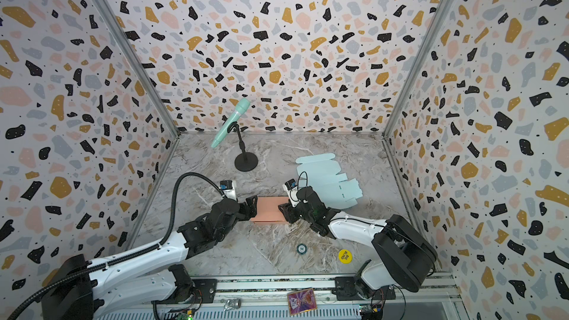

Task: Assemble paper box
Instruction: Close the paper box at the center of the table.

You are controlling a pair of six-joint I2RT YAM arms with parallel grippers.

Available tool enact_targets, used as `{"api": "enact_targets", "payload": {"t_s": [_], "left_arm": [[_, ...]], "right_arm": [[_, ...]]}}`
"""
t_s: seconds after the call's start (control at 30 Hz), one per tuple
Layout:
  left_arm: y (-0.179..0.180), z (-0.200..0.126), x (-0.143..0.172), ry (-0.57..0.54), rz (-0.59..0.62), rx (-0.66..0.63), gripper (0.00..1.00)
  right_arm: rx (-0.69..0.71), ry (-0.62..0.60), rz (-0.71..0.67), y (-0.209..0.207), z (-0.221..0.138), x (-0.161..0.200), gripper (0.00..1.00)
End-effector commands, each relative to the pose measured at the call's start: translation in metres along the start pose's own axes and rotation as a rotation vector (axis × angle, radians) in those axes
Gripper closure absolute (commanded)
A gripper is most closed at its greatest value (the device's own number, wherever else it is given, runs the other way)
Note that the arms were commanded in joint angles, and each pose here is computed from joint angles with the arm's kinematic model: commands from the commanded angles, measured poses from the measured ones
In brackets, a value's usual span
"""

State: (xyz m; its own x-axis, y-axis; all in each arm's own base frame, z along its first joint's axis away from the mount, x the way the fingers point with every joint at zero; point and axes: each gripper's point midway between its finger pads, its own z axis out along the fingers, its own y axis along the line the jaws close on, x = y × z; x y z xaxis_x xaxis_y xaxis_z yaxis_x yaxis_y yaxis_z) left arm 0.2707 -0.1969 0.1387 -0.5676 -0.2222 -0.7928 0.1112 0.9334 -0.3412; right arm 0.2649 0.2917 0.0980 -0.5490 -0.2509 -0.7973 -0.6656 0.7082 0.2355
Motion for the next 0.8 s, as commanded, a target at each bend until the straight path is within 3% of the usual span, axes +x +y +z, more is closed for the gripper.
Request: {"api": "enact_targets", "payload": {"t_s": [0.0,0.23,0.77], "left_arm": [[-0.003,0.009,0.015,0.058,0.017,0.034,0.16],[0.008,0.022,0.042,0.120,0.041,0.007,0.22],[0.023,0.026,0.064,0.152,0.052,-0.013,0.34]], "right_arm": [[-0.018,0.023,0.014,0.004,0.001,0.008,0.47],[-0.018,0.037,0.021,0.003,0.001,0.014,0.47],[-0.112,0.043,0.119,0.007,0.000,0.023,0.47]]}}
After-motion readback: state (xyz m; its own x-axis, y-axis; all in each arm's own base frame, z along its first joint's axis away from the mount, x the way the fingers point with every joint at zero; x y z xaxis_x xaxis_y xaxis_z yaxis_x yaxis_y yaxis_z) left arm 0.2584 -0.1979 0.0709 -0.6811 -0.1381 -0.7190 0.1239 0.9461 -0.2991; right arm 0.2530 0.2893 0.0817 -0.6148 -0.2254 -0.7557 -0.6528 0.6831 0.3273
